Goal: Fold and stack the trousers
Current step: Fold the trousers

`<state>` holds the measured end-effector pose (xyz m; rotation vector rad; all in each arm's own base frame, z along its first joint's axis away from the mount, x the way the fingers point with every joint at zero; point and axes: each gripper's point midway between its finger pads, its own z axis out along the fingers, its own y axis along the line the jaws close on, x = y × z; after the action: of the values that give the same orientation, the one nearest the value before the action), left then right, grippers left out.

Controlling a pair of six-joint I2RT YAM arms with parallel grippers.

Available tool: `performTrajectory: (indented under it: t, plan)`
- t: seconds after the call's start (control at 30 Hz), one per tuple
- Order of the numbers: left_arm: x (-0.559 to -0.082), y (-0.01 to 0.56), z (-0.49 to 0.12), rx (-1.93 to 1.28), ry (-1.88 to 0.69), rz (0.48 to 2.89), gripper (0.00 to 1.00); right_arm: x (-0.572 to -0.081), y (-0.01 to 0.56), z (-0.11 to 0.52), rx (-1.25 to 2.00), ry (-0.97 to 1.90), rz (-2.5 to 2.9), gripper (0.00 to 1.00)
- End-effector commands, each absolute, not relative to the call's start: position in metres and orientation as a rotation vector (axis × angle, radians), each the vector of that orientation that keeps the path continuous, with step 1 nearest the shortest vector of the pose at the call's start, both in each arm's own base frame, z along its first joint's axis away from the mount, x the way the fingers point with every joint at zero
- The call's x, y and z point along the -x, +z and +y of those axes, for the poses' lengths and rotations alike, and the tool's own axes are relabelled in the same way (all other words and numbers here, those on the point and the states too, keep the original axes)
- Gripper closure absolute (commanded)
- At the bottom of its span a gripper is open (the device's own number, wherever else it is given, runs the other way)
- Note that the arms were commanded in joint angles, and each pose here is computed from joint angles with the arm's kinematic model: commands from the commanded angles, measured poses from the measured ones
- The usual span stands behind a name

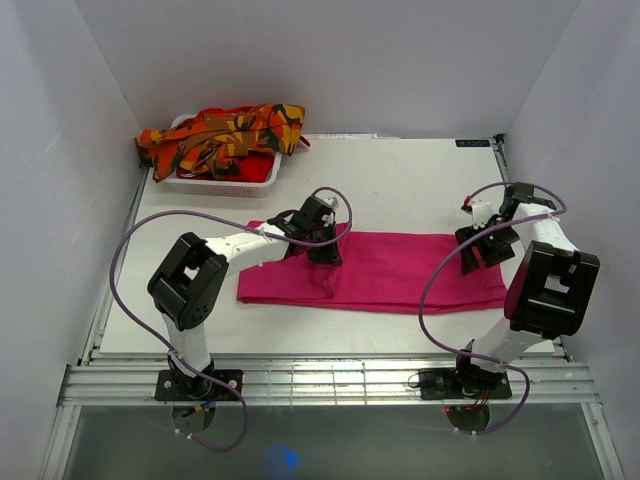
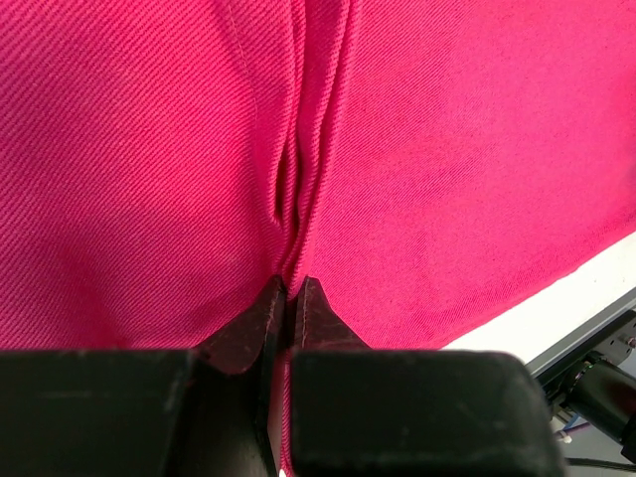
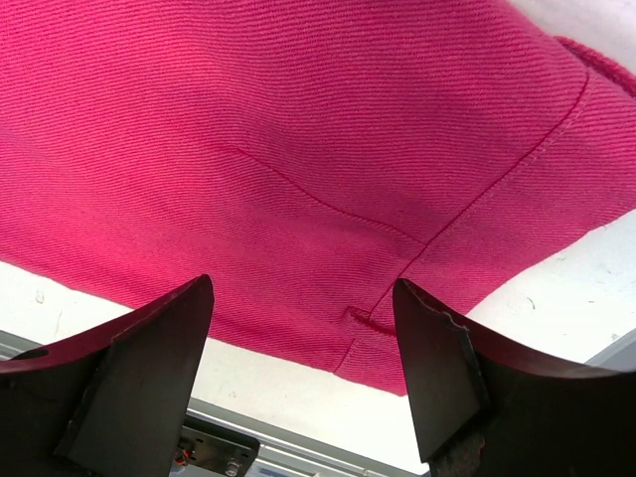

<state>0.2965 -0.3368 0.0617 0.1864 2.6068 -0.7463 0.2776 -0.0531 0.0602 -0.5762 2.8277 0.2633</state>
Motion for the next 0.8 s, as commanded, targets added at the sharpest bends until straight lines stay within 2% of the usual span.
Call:
performTrajectory:
  t: [0.0,0.4,0.43,0.47,0.5,0.57,0.7,0.77]
  plan:
    - [-0.296,0.098,-0.346,-0.208,-0.813,2.537,1.00,-0.276,0.055,-0.054,0.529,0.264,2.848,0.22]
    - [-0.293,0.091,-0.369,-0.273,-0.863,2.548,1.00,-0.276,0.050,-0.049,0.506,0.315,2.857,0.24]
    - [-0.294,0.085,-0.369,-0.278,-0.858,2.557,0.97,-0.276,0.050,-0.049,0.506,0.314,2.856,0.24]
    - [-0.294,0.084,-0.369,-0.288,-0.859,2.560,0.91,-0.277,0.053,-0.047,0.506,0.324,2.845,0.25]
    - [-0.294,0.083,-0.371,-0.321,-0.865,2.550,0.73,-0.277,0.055,-0.046,0.507,0.330,2.840,0.25]
    - [-0.292,0.085,-0.373,-0.360,-0.884,2.533,0.51,-0.280,0.059,-0.043,0.503,0.351,2.821,0.25]
    - [-0.286,0.100,-0.376,-0.504,-0.927,2.472,0.30,-0.293,0.072,-0.041,0.500,0.366,2.781,0.25]
    - [-0.289,0.121,-0.369,-0.560,-0.884,2.407,0.15,-0.296,0.079,-0.040,0.501,0.370,2.764,0.25]
